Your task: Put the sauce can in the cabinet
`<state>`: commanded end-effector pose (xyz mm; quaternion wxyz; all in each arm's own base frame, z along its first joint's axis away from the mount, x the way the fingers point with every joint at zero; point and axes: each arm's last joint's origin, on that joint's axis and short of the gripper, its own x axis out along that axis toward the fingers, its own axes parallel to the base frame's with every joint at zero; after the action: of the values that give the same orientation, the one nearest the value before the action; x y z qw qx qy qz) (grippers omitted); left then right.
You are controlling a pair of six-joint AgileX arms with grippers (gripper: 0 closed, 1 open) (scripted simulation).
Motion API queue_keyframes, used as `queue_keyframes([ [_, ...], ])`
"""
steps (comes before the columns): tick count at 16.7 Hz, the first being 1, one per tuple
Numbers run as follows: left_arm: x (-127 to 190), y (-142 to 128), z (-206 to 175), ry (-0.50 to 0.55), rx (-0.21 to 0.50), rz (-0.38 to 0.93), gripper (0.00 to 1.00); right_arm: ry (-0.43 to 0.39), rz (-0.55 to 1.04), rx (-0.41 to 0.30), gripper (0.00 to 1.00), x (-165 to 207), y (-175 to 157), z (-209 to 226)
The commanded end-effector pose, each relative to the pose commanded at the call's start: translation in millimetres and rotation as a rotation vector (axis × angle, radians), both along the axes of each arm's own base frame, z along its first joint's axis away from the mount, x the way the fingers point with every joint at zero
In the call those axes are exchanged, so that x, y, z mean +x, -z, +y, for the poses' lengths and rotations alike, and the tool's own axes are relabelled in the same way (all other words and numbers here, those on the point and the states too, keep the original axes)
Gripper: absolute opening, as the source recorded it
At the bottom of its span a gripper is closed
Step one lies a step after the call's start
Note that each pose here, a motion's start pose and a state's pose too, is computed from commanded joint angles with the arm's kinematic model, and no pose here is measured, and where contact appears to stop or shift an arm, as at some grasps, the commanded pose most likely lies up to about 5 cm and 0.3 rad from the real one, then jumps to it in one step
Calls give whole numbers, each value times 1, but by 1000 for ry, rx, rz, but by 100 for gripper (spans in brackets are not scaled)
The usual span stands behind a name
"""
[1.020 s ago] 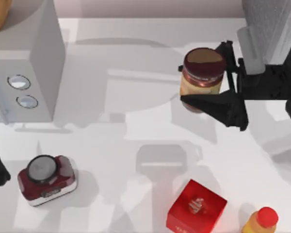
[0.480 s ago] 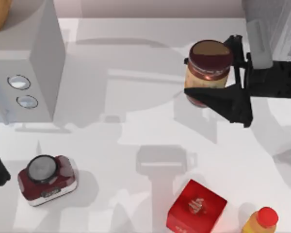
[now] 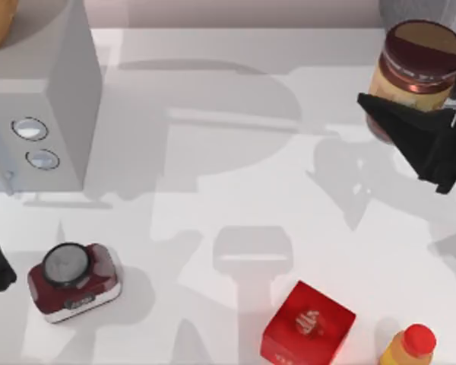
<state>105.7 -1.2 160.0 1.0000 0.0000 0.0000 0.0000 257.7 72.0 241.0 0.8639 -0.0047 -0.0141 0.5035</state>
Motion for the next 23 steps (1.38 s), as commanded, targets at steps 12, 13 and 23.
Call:
queue_keyframes([
  [12,0,0,0,0,0,0,100,856,20,13,0,-140,50,-64],
  [13,0,0,0,0,0,0,100,908,22,13,0,-144,58,-66],
  [23,0,0,0,0,0,0,100,1050,31,11,0,-152,81,-73],
])
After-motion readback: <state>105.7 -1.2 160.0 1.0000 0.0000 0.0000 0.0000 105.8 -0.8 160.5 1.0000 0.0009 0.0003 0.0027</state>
